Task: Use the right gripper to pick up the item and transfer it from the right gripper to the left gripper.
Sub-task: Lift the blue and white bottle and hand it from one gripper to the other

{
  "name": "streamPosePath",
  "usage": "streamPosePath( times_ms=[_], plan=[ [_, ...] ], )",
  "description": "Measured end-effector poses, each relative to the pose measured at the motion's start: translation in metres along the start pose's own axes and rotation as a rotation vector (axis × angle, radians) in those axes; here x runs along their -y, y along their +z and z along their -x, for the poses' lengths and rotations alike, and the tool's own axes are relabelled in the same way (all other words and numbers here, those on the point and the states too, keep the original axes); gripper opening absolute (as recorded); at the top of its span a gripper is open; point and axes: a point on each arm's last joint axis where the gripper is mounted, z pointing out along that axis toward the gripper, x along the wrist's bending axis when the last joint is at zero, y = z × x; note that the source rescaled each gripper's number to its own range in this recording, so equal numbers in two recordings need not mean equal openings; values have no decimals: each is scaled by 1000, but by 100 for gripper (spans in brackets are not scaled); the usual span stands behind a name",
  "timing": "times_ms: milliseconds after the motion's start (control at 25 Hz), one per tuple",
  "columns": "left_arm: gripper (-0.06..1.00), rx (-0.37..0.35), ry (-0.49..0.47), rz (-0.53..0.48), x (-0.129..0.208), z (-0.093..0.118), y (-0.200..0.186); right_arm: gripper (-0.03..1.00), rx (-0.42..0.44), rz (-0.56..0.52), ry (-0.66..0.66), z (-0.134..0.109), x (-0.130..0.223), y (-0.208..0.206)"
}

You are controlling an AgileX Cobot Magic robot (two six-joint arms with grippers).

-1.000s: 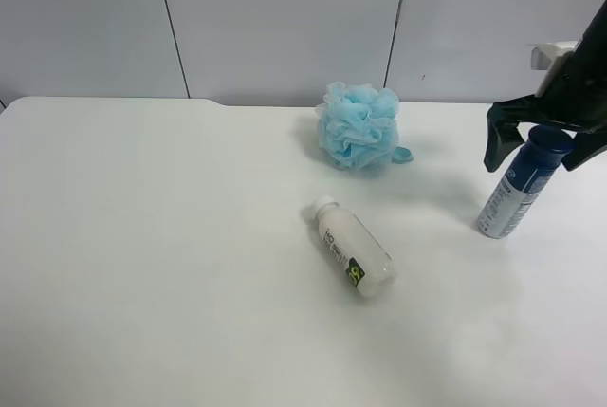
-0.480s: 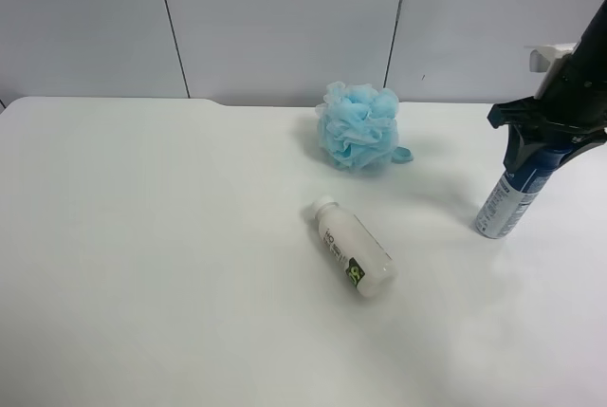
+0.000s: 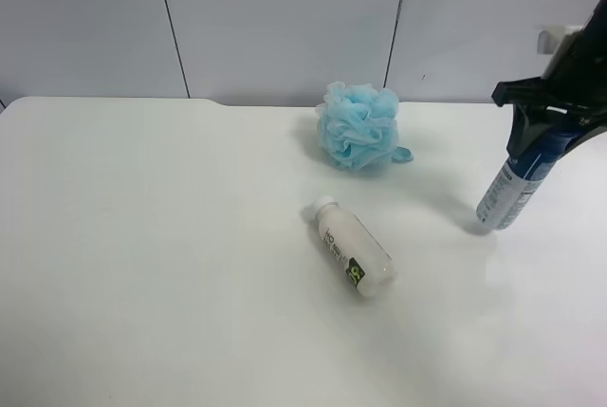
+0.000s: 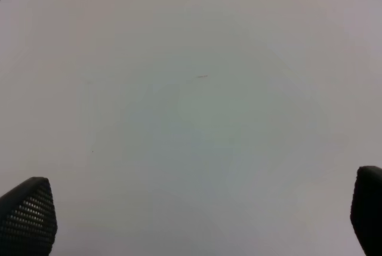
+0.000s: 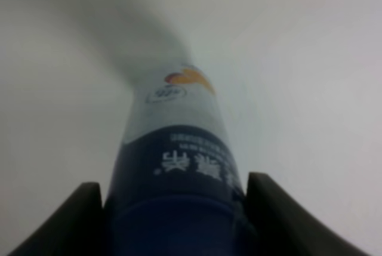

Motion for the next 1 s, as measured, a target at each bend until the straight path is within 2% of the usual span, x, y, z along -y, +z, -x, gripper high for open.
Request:
streamPosePath(
  times_ms=[160,320,520,760,920,1000],
  plan=[
    [100,0,0,0,0,0,0,1,-44,72,7,-6,4,-27],
    [100,0,0,0,0,0,0,1,-70,97,-13,-15,13,-43],
    [100,0,0,0,0,0,0,1,-126,126,-125,-55,26,-56],
    [100,7,8,-2,0,1,0,1,-225,95,-274,-110,44,-55],
    [100,17,10,-52,-4,0,8,1,-302,83,-329,-128,51,-56],
    [100,49,17,-91,-7,1,14,1,-359,78,-344,-134,53,-58]
  ],
)
